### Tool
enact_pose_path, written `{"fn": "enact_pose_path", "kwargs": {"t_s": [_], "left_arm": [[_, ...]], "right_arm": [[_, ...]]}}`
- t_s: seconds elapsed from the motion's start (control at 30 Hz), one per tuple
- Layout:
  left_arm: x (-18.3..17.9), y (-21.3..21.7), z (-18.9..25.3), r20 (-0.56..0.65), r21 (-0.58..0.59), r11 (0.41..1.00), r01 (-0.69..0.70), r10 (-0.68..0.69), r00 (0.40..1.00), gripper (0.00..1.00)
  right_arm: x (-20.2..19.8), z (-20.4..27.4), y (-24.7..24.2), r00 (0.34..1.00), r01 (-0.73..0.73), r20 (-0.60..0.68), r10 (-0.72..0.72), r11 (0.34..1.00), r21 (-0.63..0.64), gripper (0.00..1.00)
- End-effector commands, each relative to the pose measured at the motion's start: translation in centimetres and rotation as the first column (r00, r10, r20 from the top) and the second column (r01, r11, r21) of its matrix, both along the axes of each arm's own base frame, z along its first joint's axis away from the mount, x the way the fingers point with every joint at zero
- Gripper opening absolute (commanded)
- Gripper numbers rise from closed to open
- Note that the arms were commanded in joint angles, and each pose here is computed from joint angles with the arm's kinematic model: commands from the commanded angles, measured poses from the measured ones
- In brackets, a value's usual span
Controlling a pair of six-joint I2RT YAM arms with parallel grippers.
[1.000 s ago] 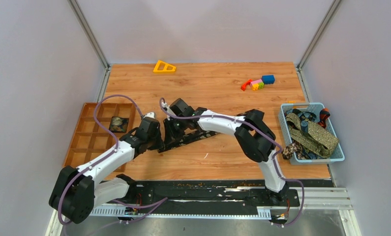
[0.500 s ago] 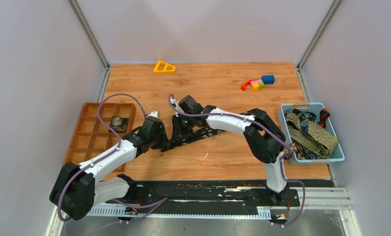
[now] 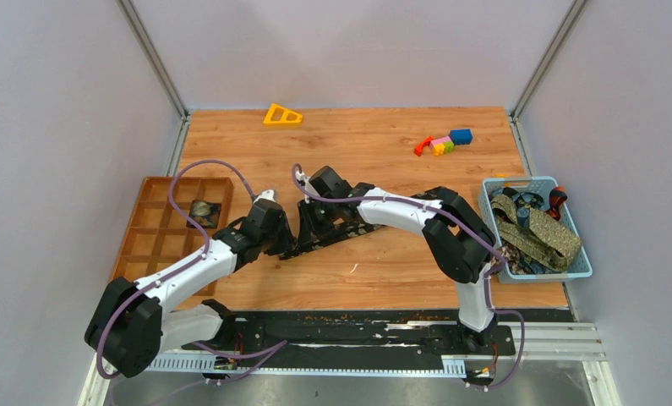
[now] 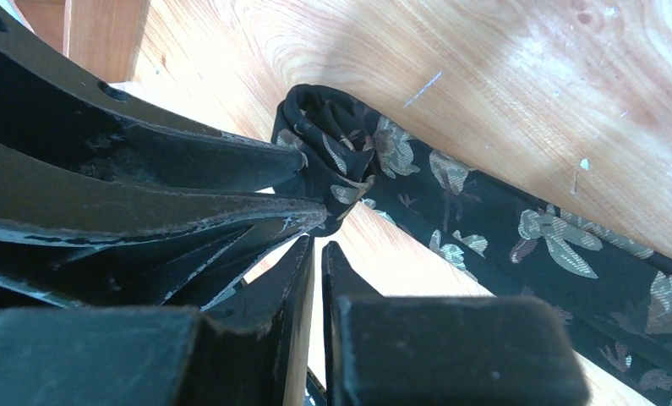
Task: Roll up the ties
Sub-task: Roll the tie at the center of the board.
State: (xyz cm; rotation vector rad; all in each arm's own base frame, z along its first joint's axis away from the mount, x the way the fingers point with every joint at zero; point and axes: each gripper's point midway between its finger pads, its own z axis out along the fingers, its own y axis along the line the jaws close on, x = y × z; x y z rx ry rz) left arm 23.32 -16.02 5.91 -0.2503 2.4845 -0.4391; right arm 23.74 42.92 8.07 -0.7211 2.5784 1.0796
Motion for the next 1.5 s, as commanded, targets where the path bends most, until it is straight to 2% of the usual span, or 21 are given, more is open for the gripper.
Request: {"fn": "enact_pose_path", "kwargs": {"t_s": [0.0,0.13,0.3,0.5,0.7,1.17,1.47], "left_arm": [[0.7,-1.1,0.5,0.030,-0.063,0.998,-0.012,0.014,0.999,0.38],[1.0,-1.2,0.7,0.041,-0.074,0.997,-0.018,0.021,0.999,0.34],[1.0,-1.1,0.3,0.046,-0.072,0.997,-0.031,0.034,0.998,0.15],[0.8,-0.8,-0.6,0.040,-0.066,0.997,-0.039,0.041,0.998,0.00],[1.0,-0.8,-0.9,0.052,-0.075,0.996,-0.047,0.051,0.997,0.00],[1.3,-0.8,0.5,0.092,-0.115,0.991,-0.067,0.078,0.993,0.00],[1.1,-0.2,2.0,0.119,-0.107,0.991,-0.076,0.088,0.989,0.11]], "right_arm": [[0.6,2.4,0.0,0.998,0.005,0.060,-0.008,0.999,0.044,0.10],[0.6,2.5,0.0,0.998,0.008,0.057,-0.010,0.999,0.046,0.10],[0.6,2.1,0.0,0.999,0.011,0.050,-0.013,0.999,0.043,0.14],[0.8,1.1,0.2,0.999,0.021,0.033,-0.022,0.999,0.031,0.30],[0.8,0.3,0.6,1.000,0.023,0.014,-0.024,0.999,0.022,0.34],[0.9,-1.9,1.2,0.999,0.026,-0.029,-0.026,1.000,-0.002,0.35],[0.9,-1.4,1.9,0.999,0.017,-0.035,-0.016,0.999,0.028,0.35]]}}
